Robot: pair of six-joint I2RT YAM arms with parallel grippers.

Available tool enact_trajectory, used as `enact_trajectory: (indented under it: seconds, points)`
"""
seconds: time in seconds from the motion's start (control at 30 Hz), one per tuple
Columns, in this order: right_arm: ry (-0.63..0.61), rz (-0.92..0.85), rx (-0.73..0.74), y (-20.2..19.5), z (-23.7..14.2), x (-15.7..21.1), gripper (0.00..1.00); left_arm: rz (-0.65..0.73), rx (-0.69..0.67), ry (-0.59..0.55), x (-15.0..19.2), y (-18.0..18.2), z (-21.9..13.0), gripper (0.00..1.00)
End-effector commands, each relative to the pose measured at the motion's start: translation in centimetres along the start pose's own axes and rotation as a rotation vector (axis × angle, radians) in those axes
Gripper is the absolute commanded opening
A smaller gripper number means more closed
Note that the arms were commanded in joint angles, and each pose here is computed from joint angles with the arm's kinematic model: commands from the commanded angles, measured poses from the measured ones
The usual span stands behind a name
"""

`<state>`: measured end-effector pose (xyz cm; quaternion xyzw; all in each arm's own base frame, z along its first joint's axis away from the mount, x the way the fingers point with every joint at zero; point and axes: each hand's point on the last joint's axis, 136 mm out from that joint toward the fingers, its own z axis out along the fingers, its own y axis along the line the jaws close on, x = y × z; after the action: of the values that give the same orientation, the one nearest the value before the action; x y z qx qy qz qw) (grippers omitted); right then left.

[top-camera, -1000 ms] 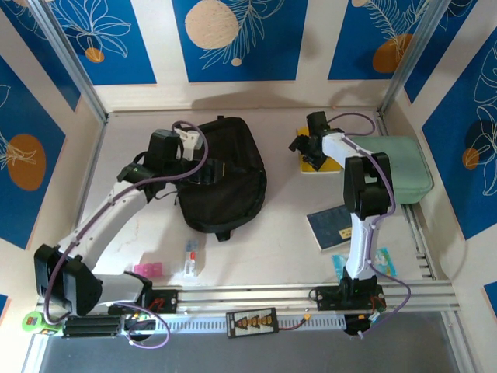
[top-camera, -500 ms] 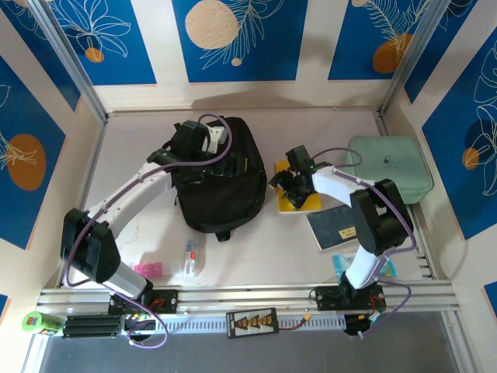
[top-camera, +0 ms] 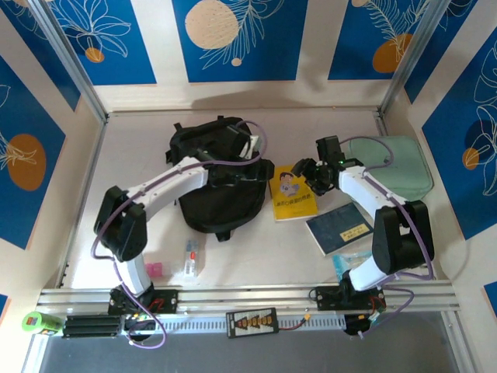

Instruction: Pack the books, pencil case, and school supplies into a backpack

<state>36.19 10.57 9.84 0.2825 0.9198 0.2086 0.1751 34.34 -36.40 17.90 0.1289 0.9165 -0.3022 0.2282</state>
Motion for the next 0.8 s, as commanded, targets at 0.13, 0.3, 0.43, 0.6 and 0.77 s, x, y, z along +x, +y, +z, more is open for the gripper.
enact_trajectory:
  seconds: [0.13, 0.3, 0.43, 0.6, 0.77]
  points:
    - [0.073, -0.166, 0.140, -3.7, 1.5, 0.0, 0.56, 0.051, -0.090, 0.068, 2.7, -2.2, 4.1, 0.63]
    - [0.135, -0.163, 0.151, -4.9, 2.7, 0.9, 0.49, 0.068, -0.104, 0.124, 4.6, -2.2, 6.8, 0.60]
    - [0.163, -0.132, 0.164, -5.8, 3.4, 1.6, 0.49, 0.084, -0.152, 0.142, 5.3, -1.1, 8.2, 0.56]
    - [0.193, -0.113, 0.180, -6.6, 3.9, 2.6, 0.49, 0.093, -0.203, 0.184, 6.6, 0.5, 9.5, 0.55]
    - [0.222, -0.107, 0.177, -6.5, 4.1, 3.5, 0.48, 0.150, -0.309, 0.215, 7.3, 2.9, 9.8, 0.55]
